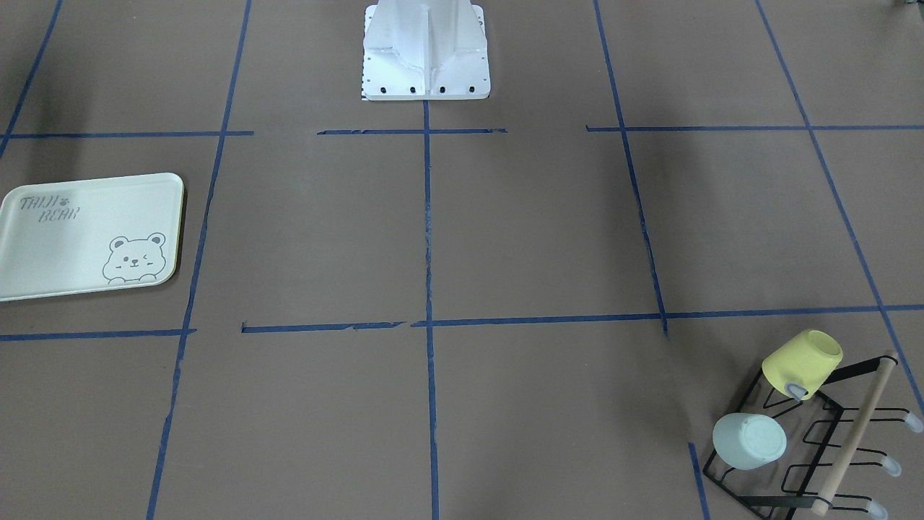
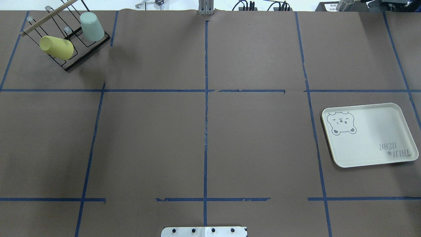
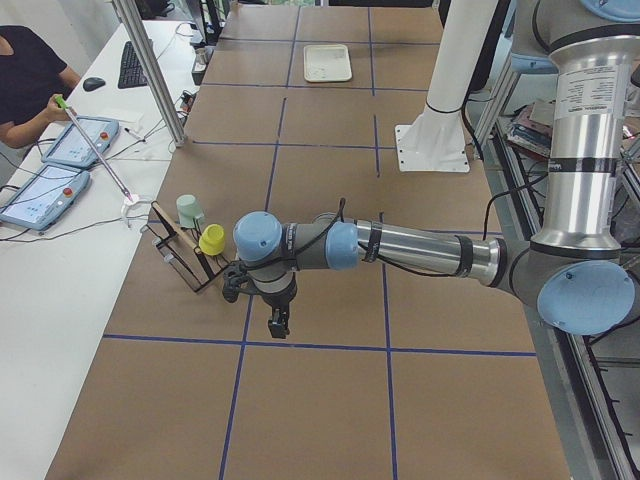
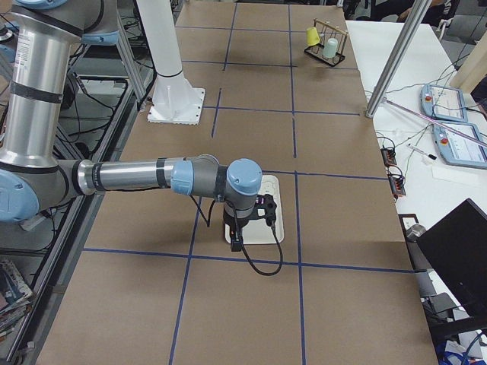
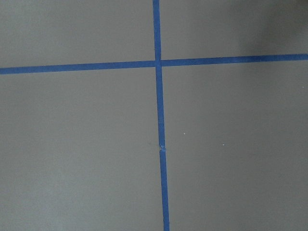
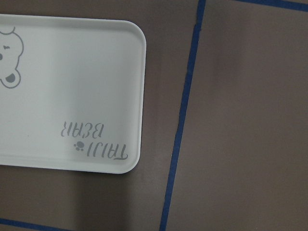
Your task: Left arm grabs green cup and hands to right arm on tray
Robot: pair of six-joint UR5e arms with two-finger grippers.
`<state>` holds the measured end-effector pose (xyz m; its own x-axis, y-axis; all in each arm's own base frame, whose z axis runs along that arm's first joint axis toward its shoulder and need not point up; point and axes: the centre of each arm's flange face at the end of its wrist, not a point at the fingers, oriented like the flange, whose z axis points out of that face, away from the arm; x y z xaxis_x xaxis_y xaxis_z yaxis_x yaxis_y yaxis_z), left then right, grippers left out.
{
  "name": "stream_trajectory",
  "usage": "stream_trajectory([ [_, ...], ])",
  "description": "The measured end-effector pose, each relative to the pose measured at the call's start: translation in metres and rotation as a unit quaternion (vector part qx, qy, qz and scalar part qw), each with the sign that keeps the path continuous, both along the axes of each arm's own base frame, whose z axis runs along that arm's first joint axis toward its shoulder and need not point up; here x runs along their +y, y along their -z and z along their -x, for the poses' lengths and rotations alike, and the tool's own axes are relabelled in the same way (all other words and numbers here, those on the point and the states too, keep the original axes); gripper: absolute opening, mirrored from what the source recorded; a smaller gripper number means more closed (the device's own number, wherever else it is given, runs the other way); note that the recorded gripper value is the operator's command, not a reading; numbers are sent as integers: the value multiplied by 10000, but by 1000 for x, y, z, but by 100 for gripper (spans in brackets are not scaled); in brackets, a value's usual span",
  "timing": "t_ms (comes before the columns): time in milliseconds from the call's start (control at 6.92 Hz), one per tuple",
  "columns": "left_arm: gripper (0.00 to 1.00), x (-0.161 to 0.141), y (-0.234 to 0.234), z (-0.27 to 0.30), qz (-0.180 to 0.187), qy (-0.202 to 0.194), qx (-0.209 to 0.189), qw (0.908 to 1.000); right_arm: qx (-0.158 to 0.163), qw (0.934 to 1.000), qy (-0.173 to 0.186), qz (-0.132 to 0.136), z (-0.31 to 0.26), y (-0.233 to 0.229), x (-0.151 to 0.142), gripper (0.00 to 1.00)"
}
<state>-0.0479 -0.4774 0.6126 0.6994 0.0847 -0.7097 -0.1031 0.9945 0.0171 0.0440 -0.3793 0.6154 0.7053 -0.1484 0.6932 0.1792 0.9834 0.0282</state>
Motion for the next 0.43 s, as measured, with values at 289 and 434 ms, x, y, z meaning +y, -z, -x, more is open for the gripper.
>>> stream_trajectory([
  [289,100,2,1,0,-72,-63,17,10000,-3,10000,4,-12,0,1,0,100],
  [434,100,3,9,-1,-160,-70,23,9998,-6,10000,-1,-18,0,2,0,100],
])
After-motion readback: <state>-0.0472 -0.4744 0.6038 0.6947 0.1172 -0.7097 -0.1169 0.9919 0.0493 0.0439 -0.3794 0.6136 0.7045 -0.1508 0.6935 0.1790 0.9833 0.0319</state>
